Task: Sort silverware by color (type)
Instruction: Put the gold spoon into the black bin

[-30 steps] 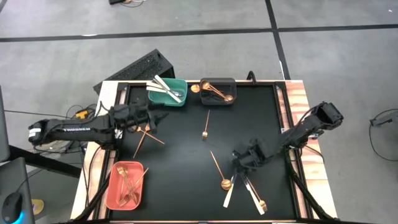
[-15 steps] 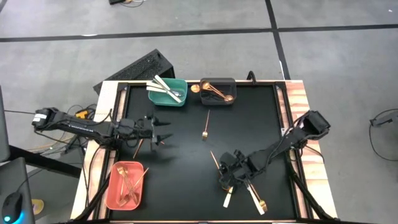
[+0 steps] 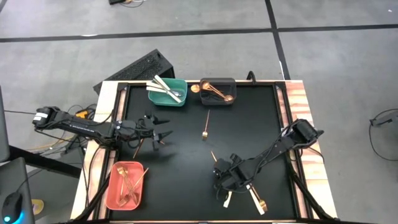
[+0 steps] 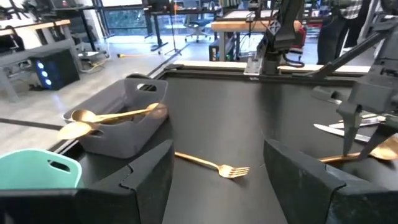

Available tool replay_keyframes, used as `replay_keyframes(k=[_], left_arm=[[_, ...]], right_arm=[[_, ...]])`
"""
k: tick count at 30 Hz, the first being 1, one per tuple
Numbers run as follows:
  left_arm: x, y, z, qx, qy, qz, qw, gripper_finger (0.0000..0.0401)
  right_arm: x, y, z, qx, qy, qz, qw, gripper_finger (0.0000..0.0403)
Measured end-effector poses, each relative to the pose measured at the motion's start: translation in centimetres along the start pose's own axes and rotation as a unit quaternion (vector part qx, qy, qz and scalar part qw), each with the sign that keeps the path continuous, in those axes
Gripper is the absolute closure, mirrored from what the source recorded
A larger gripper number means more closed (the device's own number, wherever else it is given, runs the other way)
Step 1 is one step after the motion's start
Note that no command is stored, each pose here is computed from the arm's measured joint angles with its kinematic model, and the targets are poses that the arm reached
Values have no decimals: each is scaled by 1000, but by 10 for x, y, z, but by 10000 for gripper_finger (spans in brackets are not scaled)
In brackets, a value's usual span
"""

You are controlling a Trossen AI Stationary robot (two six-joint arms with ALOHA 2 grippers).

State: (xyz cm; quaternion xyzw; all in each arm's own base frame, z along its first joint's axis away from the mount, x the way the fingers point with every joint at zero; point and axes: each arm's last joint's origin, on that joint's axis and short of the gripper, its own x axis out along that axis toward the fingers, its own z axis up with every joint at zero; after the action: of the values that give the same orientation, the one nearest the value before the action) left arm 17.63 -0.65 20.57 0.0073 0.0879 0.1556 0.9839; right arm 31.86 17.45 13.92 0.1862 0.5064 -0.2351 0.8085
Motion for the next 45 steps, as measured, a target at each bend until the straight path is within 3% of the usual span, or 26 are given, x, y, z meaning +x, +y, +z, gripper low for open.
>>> replay_keyframes(k=[11, 28, 37, 45], left_arm=[[0, 1, 0, -19, 0, 16, 1000, 166], [0, 1, -1, -18, 6, 14, 1000, 166], [0, 1, -3, -14, 17, 11, 1000, 166], [0, 1, -3, -13, 17, 11, 1000, 166]], right_arm=[[-31, 0, 4, -6, 0, -25, 1000, 290], [-17, -5, -8, 55, 53, -78, 994, 290], [-12, -6, -11, 55, 80, -85, 992, 290], [-24, -12, -6, 52, 55, -94, 993, 285]])
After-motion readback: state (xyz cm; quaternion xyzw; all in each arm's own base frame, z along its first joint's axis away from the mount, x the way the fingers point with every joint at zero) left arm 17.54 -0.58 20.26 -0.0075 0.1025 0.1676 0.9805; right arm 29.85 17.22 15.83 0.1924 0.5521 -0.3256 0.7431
